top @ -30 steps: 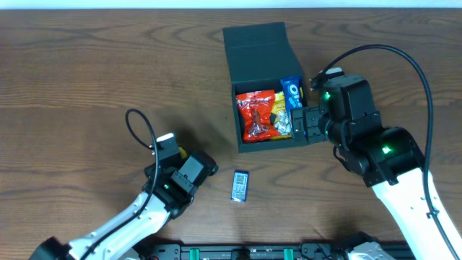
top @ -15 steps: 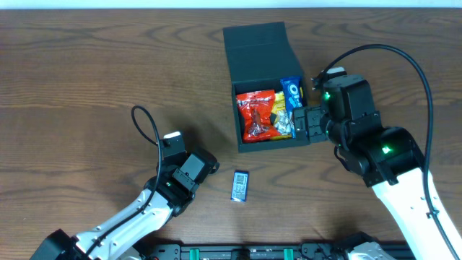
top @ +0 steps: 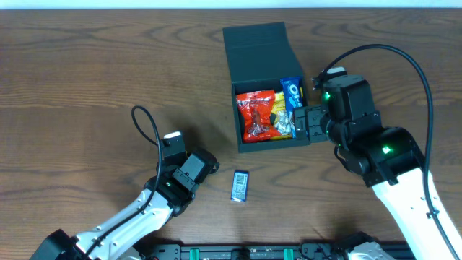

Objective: Pack container
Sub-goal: 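Lift the Mentos bottle and carry it right into the box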

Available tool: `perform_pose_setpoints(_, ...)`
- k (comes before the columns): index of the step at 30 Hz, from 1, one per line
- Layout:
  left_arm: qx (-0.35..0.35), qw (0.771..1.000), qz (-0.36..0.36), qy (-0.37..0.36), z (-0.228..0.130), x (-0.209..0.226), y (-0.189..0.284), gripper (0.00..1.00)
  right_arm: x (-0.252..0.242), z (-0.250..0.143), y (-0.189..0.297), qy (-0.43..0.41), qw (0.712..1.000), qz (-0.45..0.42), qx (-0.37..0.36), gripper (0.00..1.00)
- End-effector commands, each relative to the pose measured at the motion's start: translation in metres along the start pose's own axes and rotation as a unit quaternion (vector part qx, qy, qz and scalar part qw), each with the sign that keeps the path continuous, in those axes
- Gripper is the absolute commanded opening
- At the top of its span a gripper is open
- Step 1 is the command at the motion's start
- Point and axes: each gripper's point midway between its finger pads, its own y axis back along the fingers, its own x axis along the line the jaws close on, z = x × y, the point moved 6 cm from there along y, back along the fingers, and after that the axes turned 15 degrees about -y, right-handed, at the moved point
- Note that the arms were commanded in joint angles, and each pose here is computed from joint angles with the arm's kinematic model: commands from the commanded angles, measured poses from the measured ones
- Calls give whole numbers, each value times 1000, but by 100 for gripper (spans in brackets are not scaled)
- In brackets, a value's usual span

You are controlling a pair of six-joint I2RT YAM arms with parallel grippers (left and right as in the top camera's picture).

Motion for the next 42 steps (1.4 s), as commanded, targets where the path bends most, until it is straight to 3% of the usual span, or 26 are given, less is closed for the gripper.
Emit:
perform_pose_setpoints(1, 2, 1000, -8, -3, 3, -2, 2, 6, 1, -2, 1, -4, 1000, -3, -2, 99)
perform_pose_setpoints(5, -3, 998, -57, -39, 29, -19, 19, 6, -1, -1, 1, -5, 1000, -12, -7, 99)
perform_pose_setpoints(13, -7, 983, -152, -104, 118, -48, 98, 6, -2, 0, 1, -12, 1000, -15, -8, 99)
perform_pose_setpoints(20, 80, 914, -369, -145, 156, -99, 124, 6, -7, -1, 2, -45, 998, -37, -10, 99)
perform_pose_setpoints(31, 248, 870, -385, -181, 161, -144, 89, 6, -17, -8, 1, -50, 997, -58, 8, 99)
perform_pose_setpoints(34, 271, 858, -393, -191, 156, -153, 81, 6, -19, -7, 1, -53, 997, -62, 9, 99)
perform_pose_setpoints(42, 310, 850, -380, -191, 141, -167, 55, 6, -20, -8, 1, -53, 997, -62, 10, 99)
